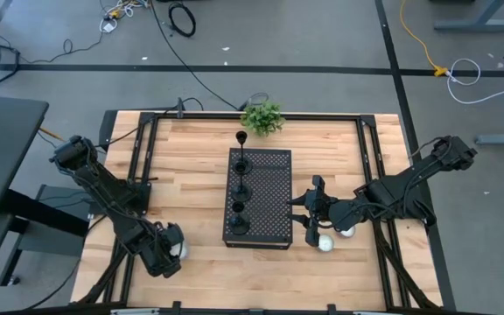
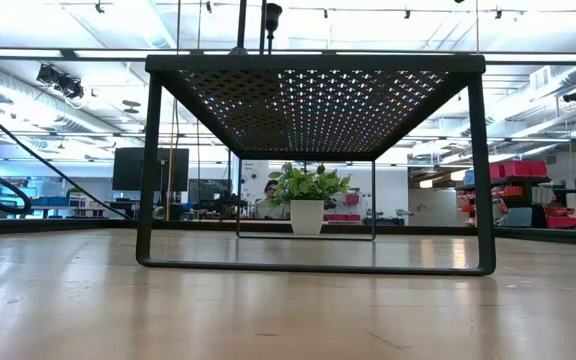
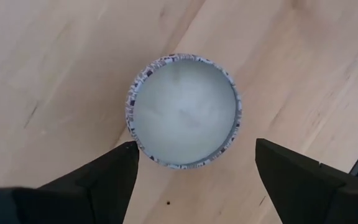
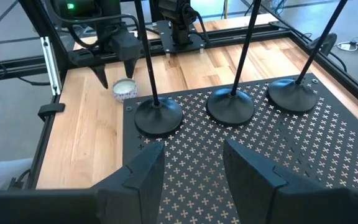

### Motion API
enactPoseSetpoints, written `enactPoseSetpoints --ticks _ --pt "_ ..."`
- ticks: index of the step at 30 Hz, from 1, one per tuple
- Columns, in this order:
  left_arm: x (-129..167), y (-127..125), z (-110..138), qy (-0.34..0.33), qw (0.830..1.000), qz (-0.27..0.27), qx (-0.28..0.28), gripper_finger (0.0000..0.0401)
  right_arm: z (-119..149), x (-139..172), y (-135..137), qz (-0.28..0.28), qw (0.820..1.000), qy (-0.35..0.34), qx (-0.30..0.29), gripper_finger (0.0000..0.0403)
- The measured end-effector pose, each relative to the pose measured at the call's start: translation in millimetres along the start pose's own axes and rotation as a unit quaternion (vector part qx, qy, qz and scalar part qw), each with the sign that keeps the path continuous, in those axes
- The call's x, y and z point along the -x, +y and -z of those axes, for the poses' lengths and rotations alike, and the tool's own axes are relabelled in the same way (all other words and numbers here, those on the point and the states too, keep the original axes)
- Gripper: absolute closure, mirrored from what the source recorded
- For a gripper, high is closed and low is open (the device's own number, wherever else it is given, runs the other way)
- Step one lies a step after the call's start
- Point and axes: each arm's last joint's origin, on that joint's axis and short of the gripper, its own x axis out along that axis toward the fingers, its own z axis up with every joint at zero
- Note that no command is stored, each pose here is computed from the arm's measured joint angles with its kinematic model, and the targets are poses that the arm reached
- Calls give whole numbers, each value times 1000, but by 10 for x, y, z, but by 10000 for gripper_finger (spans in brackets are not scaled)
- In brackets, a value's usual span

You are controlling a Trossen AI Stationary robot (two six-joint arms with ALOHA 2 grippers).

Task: Pick & Place candle stick holders
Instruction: Put the white scented candle on the shelf

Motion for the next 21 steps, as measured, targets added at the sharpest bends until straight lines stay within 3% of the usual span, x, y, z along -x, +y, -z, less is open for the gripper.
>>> enactPoseSetpoints --ticks 6,11,21 --pt "-37 -39 51 -24 1000 7 -11 80 0 0 -1 0 1000 0 0 239" --pt "-184 -51 140 7 1000 -13 -25 80 0 0 0 0 1000 0 0 239" --pt "-397 -119 232 -45 996 -21 -71 80 -1 0 1 0 1000 -1 -2 239"
